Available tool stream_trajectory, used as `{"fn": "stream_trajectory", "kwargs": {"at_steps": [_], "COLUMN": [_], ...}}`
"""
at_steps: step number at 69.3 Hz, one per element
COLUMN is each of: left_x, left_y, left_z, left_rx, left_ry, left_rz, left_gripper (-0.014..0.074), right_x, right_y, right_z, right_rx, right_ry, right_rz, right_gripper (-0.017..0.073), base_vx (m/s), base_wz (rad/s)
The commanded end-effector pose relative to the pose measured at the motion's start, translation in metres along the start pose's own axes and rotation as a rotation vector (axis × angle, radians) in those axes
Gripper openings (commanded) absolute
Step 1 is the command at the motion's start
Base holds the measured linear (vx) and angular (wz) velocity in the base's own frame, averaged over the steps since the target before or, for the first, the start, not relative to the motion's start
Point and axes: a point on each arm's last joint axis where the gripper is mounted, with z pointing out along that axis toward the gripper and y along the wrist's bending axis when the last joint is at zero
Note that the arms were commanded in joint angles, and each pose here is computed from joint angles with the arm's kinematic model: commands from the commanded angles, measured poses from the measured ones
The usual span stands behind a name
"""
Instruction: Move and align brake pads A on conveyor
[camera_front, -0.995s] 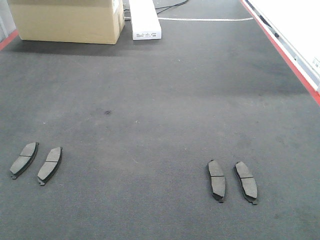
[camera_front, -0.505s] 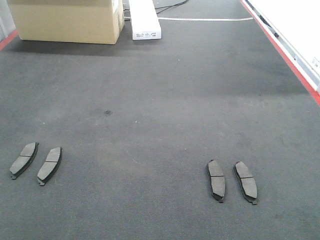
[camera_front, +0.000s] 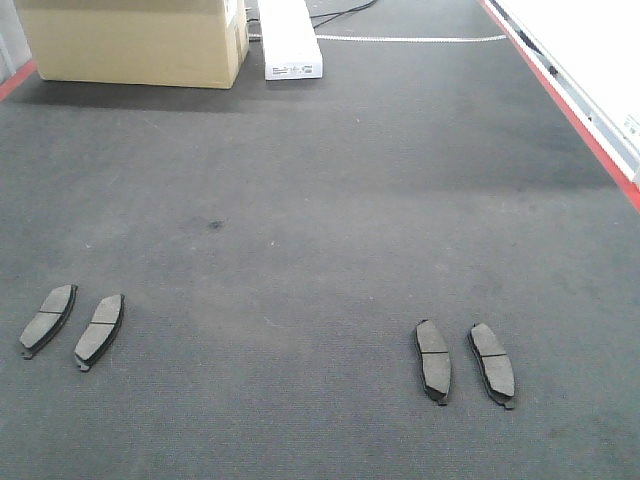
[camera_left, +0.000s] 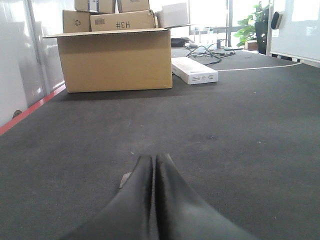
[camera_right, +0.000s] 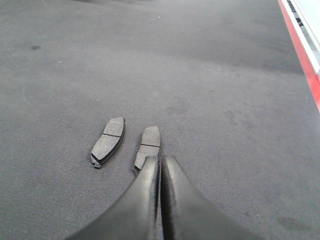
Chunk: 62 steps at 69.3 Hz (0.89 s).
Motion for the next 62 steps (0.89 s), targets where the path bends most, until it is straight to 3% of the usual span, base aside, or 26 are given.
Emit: {"fn": "stream_trajectory", "kwargs": {"at_steps": [1,47,62], "left_x": [-0.0009,-0.0009,-0.0008], "left_y": [-0.0005,-0.0005,-0.0005], "left_z": [-0.0007,-0.0007,-0.0006], "left_rx": [0.004,0.004,0.004], "left_ry": [-0.065,-0.065,-0.064], "left_rz": [-0.011,-0.011,-0.011], "left_gripper": [-0.0006,-0.0006,-0.0006], "right_x": [-0.0131,-0.0132,-0.0163], "right_y": [-0.0010,-0.0011,-0.0027], "right_z": [-0.0026,-0.0026,-0.0037], "right_rx": [0.006,0.008,0.081], "right_ry": [-0.081,-0.082,-0.114], "right_rz": [-0.021,-0.023,0.046], "right_gripper": [-0.0007,-0.0007,-0.0007], "base_vx": [0.00,0.00,0.00], "base_wz": [0.00,0.00,0.00]}}
